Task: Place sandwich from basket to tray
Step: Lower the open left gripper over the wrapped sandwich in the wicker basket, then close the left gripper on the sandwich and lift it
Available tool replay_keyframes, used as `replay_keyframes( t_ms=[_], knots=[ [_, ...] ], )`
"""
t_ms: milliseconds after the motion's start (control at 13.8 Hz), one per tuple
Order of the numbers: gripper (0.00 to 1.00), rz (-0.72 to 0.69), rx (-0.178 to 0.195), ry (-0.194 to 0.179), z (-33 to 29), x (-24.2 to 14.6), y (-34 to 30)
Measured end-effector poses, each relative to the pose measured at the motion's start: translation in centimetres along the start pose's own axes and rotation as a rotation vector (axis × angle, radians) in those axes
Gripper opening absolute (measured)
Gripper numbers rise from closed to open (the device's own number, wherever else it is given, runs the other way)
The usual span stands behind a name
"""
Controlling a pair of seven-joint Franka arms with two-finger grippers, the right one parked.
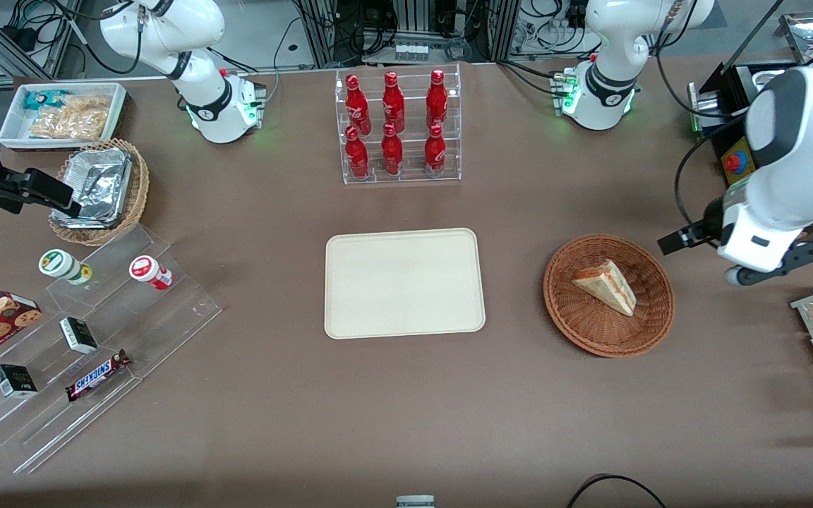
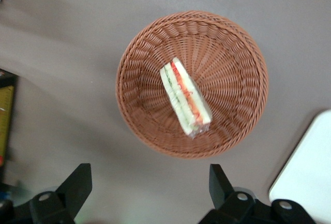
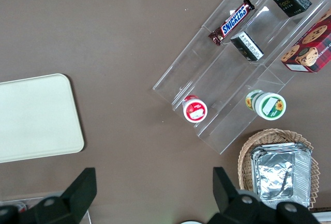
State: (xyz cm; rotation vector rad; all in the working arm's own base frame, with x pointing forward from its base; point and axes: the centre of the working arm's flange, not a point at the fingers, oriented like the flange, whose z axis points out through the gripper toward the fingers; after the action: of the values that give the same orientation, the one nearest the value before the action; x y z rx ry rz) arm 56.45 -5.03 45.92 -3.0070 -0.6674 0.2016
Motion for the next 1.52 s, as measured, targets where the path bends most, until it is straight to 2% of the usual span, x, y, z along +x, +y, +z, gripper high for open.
replay_keyframes(
  t_ms=[145, 363, 581, 653, 1161, 1524],
  knots=[
    [1.0, -0.152, -0.017, 0.028, 3.1, -0.6, 1.3],
    [1.0, -0.349, -0.035, 0.044, 6.6, -1.8, 2.9],
    [1.0, -0.467, -0.101, 0.095, 10.7, -2.6, 3.6],
    [1.0, -0.489, -0.113, 0.102, 12.0, -2.9, 3.5],
    [1.0, -0.513, -0.117, 0.089, 16.9, -2.7, 4.0],
    [1.0, -0.503, -0.101, 0.065, 19.9, -3.3, 5.5]
  ],
)
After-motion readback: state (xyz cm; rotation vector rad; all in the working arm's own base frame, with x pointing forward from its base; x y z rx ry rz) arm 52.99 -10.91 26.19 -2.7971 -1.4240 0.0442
